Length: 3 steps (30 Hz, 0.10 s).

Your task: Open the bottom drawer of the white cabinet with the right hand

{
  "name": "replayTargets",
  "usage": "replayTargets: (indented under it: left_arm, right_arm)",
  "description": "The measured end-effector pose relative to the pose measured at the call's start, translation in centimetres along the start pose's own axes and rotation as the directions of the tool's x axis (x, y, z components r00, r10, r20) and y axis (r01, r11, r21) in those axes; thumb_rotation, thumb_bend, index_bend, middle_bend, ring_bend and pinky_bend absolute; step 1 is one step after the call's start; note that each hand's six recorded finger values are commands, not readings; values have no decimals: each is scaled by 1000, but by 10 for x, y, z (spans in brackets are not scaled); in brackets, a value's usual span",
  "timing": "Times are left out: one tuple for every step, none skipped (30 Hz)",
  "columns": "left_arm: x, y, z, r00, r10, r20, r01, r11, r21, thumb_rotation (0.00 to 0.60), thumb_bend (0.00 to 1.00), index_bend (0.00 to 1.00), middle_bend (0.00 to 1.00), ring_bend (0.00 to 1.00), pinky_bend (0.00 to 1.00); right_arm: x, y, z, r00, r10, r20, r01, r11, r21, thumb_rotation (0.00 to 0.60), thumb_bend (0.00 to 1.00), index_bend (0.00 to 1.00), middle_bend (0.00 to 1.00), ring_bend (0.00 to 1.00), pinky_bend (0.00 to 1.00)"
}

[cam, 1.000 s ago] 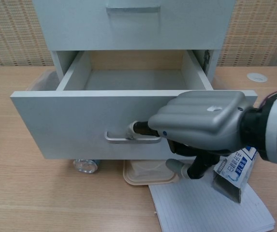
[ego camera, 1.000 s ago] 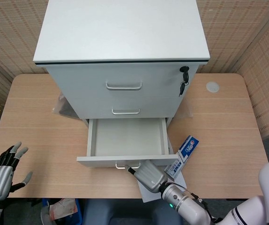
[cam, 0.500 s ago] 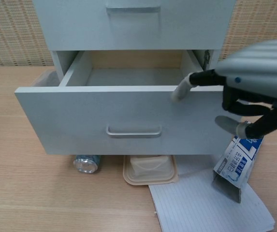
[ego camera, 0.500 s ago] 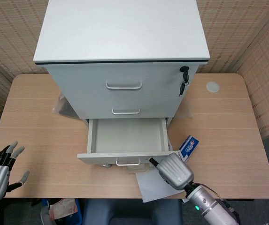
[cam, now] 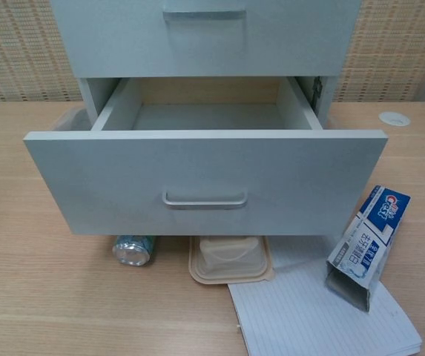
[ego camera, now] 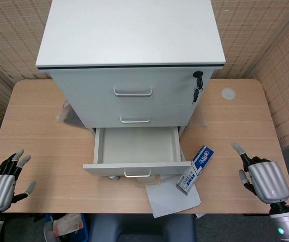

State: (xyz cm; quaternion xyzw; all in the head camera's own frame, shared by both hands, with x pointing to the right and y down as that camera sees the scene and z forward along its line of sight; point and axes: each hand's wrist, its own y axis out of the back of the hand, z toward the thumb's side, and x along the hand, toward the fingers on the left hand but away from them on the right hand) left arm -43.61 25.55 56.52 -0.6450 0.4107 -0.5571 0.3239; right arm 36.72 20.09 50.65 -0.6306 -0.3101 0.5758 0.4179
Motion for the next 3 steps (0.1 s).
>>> replayTargets:
  left_arm:
    - [0,0,1,1000,-1,0,1,1000,0,600,309,131,46,61,114]
    - [1,0,2,1000,-1,1,1,1000,0,600,309,131,45,61,114]
    - [1,0,2,1000,-1,2,1,1000,-1,600,309,131,46,61,114]
  right_arm:
    - [2,-3,-8,1000,1,19,-1,1000,-1,600,333,75,383,332,522]
    - [3,-5,-15,999,2,37,-2,1000,-1,600,316,75,362,308,498]
    - [5,-9,-24,998,2,59,-2,1000,0,600,296,75,343,286,475]
